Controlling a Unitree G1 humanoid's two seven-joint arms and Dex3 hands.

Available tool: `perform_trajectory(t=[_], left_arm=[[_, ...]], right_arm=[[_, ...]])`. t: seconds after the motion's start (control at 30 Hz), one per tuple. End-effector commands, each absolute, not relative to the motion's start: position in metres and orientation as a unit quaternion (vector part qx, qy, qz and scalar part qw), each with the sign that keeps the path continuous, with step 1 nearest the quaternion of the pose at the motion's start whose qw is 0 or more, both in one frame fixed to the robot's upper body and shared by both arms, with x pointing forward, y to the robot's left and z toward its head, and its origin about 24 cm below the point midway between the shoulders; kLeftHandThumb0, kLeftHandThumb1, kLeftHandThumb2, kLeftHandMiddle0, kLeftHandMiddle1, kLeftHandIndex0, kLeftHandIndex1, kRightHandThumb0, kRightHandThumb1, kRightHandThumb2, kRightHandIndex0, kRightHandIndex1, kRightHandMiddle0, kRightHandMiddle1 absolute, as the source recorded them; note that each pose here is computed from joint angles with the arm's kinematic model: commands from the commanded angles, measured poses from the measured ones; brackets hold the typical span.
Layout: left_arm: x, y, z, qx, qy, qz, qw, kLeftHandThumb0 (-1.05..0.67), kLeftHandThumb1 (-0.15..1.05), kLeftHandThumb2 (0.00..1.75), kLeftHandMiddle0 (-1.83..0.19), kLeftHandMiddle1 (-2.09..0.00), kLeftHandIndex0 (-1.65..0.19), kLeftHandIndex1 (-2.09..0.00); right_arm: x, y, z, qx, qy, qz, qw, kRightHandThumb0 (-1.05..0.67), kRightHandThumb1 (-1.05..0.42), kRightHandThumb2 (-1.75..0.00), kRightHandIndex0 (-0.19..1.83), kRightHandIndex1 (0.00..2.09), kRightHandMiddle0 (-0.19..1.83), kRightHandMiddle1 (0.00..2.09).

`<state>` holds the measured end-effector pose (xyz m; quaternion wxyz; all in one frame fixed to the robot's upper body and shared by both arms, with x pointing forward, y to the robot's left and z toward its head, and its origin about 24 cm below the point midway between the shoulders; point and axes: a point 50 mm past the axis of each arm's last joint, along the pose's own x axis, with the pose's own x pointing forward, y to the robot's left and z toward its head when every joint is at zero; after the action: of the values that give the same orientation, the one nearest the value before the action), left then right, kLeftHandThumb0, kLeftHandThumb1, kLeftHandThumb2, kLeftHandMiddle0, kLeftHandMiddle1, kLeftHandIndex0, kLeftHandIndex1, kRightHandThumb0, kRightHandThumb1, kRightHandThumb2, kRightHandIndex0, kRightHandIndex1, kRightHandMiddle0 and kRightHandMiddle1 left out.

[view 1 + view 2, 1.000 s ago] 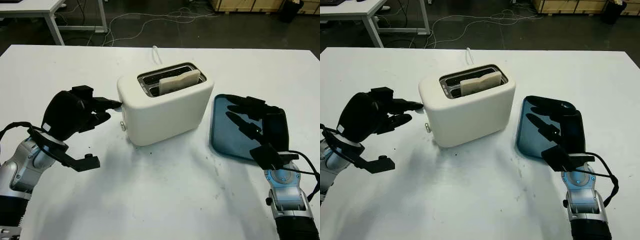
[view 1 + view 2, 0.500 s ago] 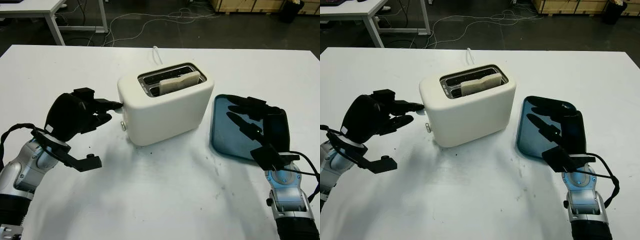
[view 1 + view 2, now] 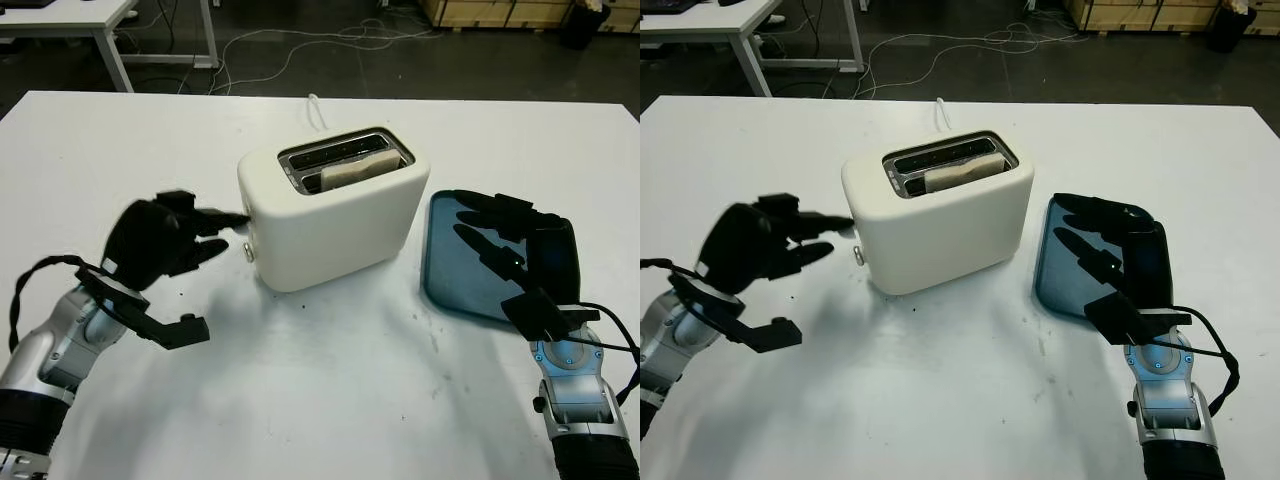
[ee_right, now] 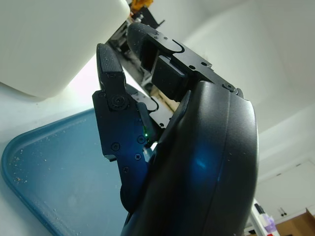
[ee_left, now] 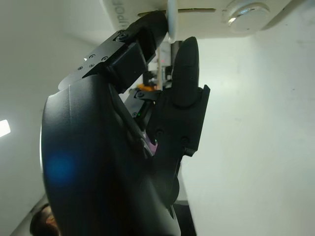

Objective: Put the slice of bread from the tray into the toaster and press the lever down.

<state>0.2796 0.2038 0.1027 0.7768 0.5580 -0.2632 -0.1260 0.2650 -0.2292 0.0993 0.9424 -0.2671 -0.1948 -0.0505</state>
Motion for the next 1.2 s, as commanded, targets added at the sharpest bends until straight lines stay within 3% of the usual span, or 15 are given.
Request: perform_trajectory(t=[0.0, 0.5, 0.87, 0.9, 0.97, 1.0, 1.17], left_arm=[[0.275, 0.194, 0.078, 0.573, -0.228, -0.187, 0.765, -0.33, 0.92, 0.27, -0.78, -1.42, -1.09, -0.09], [0.273, 0.189, 0.049, 0.562, -0.188, -0.232, 0.772, -0.4, 0.92, 0.35, -0.77, -1.45, -1.09, -0.1], [0.279, 0.19, 0.08, 0.587, -0.233, -0.239, 0.738, -0.48, 0.92, 0.5, -0.8, -1.42, -1.16, -0.23], [0.28, 0.189, 0.083, 0.588, -0.238, -0.24, 0.735, -0.47, 0.92, 0.5, -0.79, -1.47, -1.14, -0.33], [0.282, 0.188, 0.09, 0.59, -0.247, -0.241, 0.73, -0.46, 0.92, 0.51, -0.75, -1.59, -0.89, -0.9], [0.282, 0.187, 0.091, 0.591, -0.25, -0.243, 0.728, -0.46, 0.92, 0.52, -0.74, -1.63, -0.82, -1.06], [0.285, 0.184, 0.094, 0.591, -0.249, -0.252, 0.724, -0.45, 0.92, 0.55, -0.76, -1.62, -0.73, -1.26]], right_arm=[[0.263, -0.229, 0.101, -0.266, -0.2, -0.05, 0.942, -0.37, -0.92, -0.1, 0.96, 0.23, 0.94, 0.0], [0.263, -0.23, 0.1, -0.265, -0.2, -0.049, 0.942, -0.39, -0.92, -0.11, 0.96, 0.23, 0.94, 0.0], [0.263, -0.23, 0.1, -0.263, -0.199, -0.049, 0.943, -0.39, -0.92, -0.11, 0.96, 0.23, 0.95, 0.0], [0.263, -0.23, 0.1, -0.262, -0.2, -0.049, 0.943, -0.39, -0.92, -0.11, 0.96, 0.23, 0.95, 0.0], [0.263, -0.23, 0.1, -0.265, -0.199, -0.049, 0.942, -0.39, -0.92, -0.11, 0.96, 0.24, 0.95, 0.0], [0.263, -0.23, 0.1, -0.267, -0.199, -0.049, 0.942, -0.39, -0.92, -0.11, 0.96, 0.24, 0.95, 0.0], [0.262, -0.231, 0.1, -0.265, -0.199, -0.05, 0.942, -0.38, -0.92, -0.11, 0.96, 0.24, 0.95, 0.0]])
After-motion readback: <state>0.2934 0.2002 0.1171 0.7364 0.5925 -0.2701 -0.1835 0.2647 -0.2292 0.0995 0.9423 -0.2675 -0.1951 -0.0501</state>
